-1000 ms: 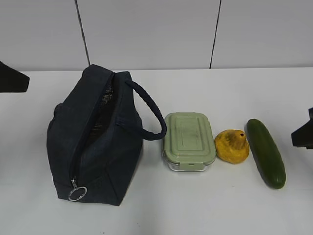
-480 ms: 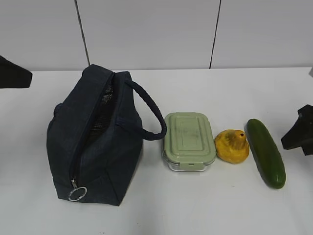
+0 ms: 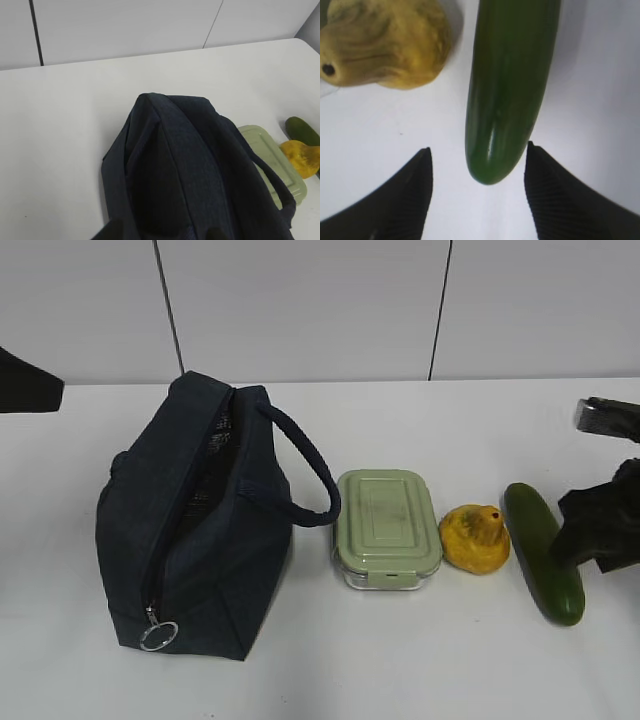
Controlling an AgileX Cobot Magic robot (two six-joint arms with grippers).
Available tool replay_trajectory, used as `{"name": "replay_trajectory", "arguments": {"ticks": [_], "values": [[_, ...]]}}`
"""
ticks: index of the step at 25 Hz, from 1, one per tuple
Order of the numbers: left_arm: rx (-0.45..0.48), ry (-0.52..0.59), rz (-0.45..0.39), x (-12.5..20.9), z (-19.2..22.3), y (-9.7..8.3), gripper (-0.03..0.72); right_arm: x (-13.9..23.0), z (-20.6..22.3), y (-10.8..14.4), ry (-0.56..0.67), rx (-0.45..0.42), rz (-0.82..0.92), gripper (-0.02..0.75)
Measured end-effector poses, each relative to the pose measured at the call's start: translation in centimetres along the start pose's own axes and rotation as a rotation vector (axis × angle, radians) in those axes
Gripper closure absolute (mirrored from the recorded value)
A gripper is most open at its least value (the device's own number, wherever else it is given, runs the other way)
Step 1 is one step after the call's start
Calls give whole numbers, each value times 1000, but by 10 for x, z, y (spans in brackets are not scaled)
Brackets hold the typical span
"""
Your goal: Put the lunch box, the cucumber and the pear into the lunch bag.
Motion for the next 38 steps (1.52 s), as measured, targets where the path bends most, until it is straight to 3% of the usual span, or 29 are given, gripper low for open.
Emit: {"name": "replay_trajectory", "arguments": {"ticks": [8,14,19,38], "values": [[-5,-11,1,-1,0,1,380,-2,10,-2,19,63,57,281],[-9,-22,1,-3,0,1,380,-3,17,8,51,116,3,300],[-10,-24,1,-3,0,1,380,-5,19,16,50,131,3,310],[-11,-27,1,-4,0,1,382,0,58,4,130,136,35,314]]}}
Point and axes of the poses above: a point on each arm's last joint axis where the gripper is mounted, z pointing out along that axis toward the gripper, y along the wrist's bending axis when the last joint is at zero, x = y × z, the point moved 4 cm from there along z, pointing out along that axis toward the gripper, and after that the axes turned 12 degrees about -z, right-handed, at the moved point
